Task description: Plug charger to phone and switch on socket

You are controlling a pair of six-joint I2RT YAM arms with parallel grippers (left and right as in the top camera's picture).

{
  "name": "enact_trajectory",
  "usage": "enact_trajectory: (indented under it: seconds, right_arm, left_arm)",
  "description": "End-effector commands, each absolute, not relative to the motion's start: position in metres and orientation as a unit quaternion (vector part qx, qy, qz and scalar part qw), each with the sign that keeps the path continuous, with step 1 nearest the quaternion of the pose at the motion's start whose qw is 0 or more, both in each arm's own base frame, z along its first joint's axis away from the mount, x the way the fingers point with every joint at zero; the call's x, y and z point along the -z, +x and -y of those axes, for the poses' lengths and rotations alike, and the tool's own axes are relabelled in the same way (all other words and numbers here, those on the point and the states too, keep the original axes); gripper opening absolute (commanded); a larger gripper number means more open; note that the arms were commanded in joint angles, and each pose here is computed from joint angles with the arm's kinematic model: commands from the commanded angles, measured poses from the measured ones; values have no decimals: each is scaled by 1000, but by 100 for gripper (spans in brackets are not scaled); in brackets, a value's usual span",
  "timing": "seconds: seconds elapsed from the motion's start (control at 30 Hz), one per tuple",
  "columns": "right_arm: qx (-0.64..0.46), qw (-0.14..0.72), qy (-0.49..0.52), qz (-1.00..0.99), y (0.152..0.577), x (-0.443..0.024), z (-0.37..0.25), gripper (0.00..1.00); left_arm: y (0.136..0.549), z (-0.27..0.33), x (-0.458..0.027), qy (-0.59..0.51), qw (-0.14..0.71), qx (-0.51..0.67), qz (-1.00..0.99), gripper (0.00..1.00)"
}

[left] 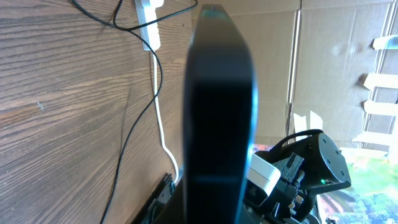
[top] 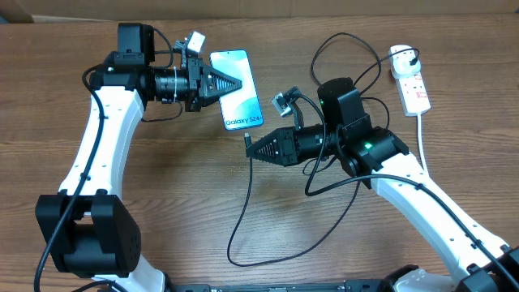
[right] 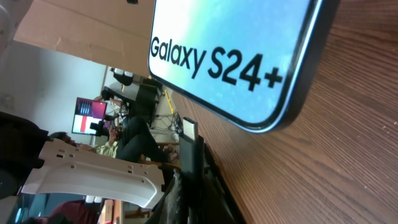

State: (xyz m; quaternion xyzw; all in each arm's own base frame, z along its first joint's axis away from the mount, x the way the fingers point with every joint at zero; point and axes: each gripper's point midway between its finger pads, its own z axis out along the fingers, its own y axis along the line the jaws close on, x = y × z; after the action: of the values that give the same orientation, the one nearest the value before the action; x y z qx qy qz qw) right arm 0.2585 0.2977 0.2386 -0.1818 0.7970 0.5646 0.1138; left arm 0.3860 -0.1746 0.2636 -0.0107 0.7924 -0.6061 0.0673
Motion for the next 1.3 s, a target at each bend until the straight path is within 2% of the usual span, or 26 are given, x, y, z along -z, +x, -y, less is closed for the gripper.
enact_trajectory:
  seconds: [0.0, 1.27]
  right_arm:
    - [-571, 133, -190, -788, 262, -255, -298, 4]
    - [-572, 119, -175, -793, 261, -253, -297, 4]
  left_arm:
    - [383, 177, -275, 11, 70, 624, -778, 4]
    - [379, 177, -273, 10, 63, 624, -778, 4]
